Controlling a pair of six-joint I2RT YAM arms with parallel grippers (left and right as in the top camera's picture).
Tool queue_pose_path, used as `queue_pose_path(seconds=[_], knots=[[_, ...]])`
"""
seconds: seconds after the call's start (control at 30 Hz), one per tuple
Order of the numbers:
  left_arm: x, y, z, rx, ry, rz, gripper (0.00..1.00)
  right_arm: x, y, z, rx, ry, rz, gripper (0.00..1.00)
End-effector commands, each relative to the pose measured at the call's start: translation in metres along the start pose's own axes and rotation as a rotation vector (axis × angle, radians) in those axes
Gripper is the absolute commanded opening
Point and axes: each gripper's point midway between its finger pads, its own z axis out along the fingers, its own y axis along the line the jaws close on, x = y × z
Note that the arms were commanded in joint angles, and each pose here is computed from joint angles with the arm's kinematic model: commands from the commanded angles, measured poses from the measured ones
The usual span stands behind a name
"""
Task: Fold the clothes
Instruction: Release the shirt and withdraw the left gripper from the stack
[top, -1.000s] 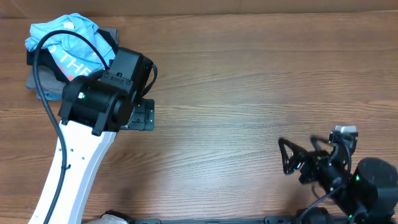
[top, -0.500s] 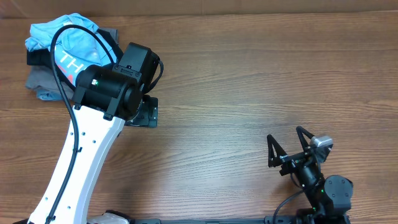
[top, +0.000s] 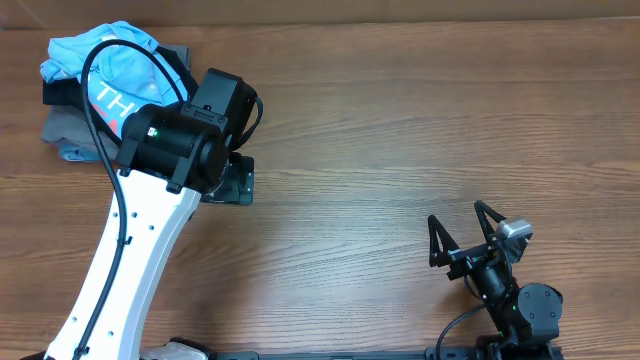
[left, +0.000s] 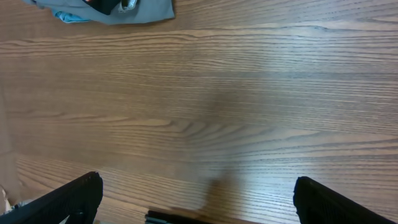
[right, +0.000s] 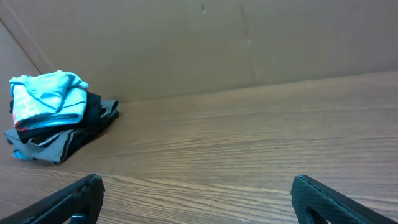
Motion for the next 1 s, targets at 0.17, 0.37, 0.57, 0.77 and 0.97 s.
queue_pose_path(seconds=[0.17,0.37,0.57,0.77,0.97], knots=[[-0.001,0.001,0.001,-0.019,-0.003,-0.007,1.0,0.0,-0.001,0.0,0.003,-0.012,-0.011,1.0],[-0.001,0.001,0.001,-0.019,-0.003,-0.007,1.0,0.0,-0.001,0.0,0.004,-0.012,-0.011,1.0],[0.001,0.002,-0.003,-0.023,-0.023,0.011,1.0,0.0,-0.001,0.0,0.004,-0.012,-0.011,1.0],[0.014,0.02,-0.014,-0.036,-0.128,0.012,1.0,0.0,-0.001,0.0,0.004,-0.012,-0.011,1.0],[-0.021,0.025,-0.026,0.086,-0.549,-0.158,1.0,0.0,-0.001,0.0,0.003,-0.012,-0.011,1.0]])
